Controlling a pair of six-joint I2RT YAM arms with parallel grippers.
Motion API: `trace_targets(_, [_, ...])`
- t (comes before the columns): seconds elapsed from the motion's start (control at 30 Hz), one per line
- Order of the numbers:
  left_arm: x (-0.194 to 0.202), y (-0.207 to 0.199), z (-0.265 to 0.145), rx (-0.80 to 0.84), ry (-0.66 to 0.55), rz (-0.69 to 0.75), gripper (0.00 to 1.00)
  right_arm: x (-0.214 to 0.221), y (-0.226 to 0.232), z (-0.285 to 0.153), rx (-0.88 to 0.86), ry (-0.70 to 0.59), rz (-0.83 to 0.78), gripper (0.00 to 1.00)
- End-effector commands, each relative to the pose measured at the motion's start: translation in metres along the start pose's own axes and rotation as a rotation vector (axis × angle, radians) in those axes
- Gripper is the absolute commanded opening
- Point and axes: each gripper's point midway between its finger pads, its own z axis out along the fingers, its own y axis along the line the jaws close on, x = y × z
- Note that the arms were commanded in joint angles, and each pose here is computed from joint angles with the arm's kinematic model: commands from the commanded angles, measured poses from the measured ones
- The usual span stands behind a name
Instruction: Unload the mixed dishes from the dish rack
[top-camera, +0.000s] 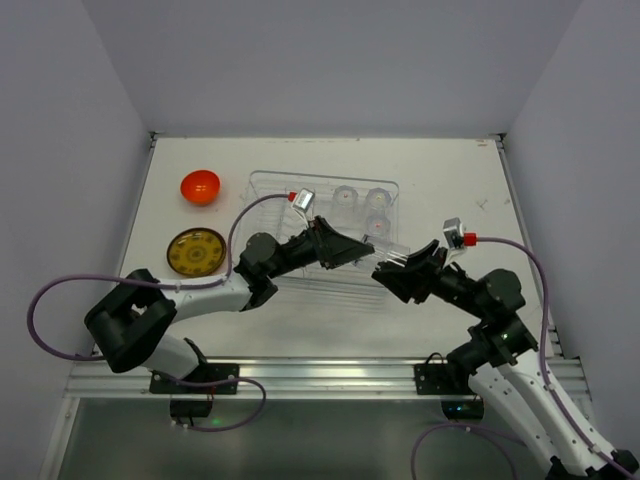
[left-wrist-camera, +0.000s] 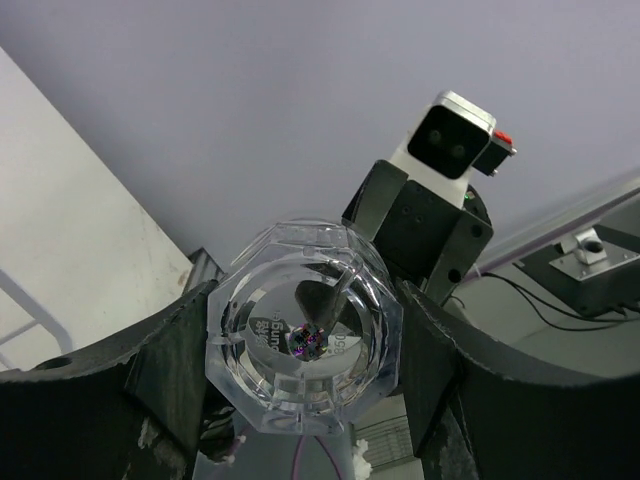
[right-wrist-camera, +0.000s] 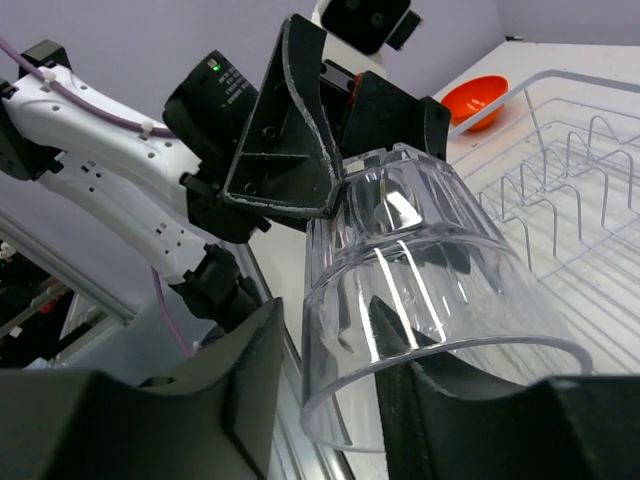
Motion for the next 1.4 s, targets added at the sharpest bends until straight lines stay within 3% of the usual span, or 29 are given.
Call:
trace_targets(0.0, [0.002,-0.040,-0.009,0.203,0.005,-0.012,0.00,-0.016,0.016,-0.002,-0.070,-0.076,-0.034,0.39])
trace_targets(0.07, [0.004,-0.035,-0.010,0.190,0.006,-0.019,0.00,-0.019,0.016,-0.005,-0.060,-0.104,-0.047,0.33])
trace_targets(0.23, [0.003,-0.033,-0.011,0.189,-0.005,-0.018,0.01,-0.025,0.016,-0.012,-0.034,-0.156,-0.085,0.00])
trace_targets(0.3, [0.003,-0.032,-0.011,0.186,-0.005,-0.003,0.35,-0.028,0.016,-0.014,-0.028,-0.170,-0.104,0.00])
trace_targets(0.33, [0.001,-0.035,-0.011,0.185,-0.011,0.009,0.71,-0.030,0.017,-0.014,-0.029,-0.172,-0.112,0.00])
trace_targets(0.4, [0.000,-0.023,-0.009,0.119,-0.009,0.041,0.99,-0.033,0.014,-0.014,0.000,-0.164,-0.131,0.00])
trace_targets(0.47, [-0.012,-0.028,-0.009,0.076,-0.028,0.107,1.00,-0.037,0.008,-0.014,0.061,-0.140,-0.131,0.00])
trace_targets(0.53, [-0.033,0.005,-0.020,-0.180,-0.066,0.210,1.00,-0.046,-0.008,-0.015,0.157,-0.147,-0.168,0.00])
trace_targets(0.57, [-0.054,0.000,-0.020,-0.254,-0.110,0.270,1.00,-0.044,-0.015,-0.015,0.196,-0.123,-0.175,0.00])
trace_targets(0.6, [-0.068,0.045,-0.047,-0.549,-0.148,0.343,1.00,-0.046,-0.020,-0.016,0.240,-0.085,-0.189,0.00])
trace_targets(0.67, [-0.103,0.050,-0.093,-0.810,-0.268,0.450,1.00,-0.054,-0.035,-0.017,0.344,-0.067,-0.189,0.00])
trace_targets(0.73, [-0.116,0.040,-0.121,-0.898,-0.313,0.498,1.00,-0.065,-0.058,-0.021,0.490,-0.083,-0.180,0.00])
trace_targets(0.9, [-0.108,0.054,-0.170,-1.148,-0.173,0.571,1.00,-0.098,-0.108,-0.022,0.791,0.020,-0.211,0.00])
trace_targets(0.93, [-0.106,0.055,-0.173,-1.171,-0.144,0.575,1.00,-0.092,-0.131,-0.013,0.847,0.091,-0.190,0.00])
trace_targets(1.1, [-0.086,0.066,-0.210,-1.290,-0.011,0.597,1.00,-0.125,-0.200,-0.025,1.130,0.183,-0.086,0.00])
trace_targets(1.13, [-0.084,0.063,-0.216,-1.289,-0.008,0.601,1.00,-0.111,-0.232,-0.022,1.196,0.278,-0.054,0.00])
trace_targets(1.17, [-0.080,0.063,-0.223,-1.298,0.024,0.610,1.00,-0.128,-0.241,-0.029,1.248,0.296,-0.042,0.00])
trace_targets(1.23, [-0.074,0.059,-0.228,-1.274,0.054,0.627,1.00,-0.126,-0.285,-0.028,1.312,0.424,0.026,0.00])
trace_targets(1.37, [-0.066,0.051,-0.228,-1.196,0.087,0.653,1.00,-0.128,-0.326,-0.022,1.372,0.602,0.050,0.00])
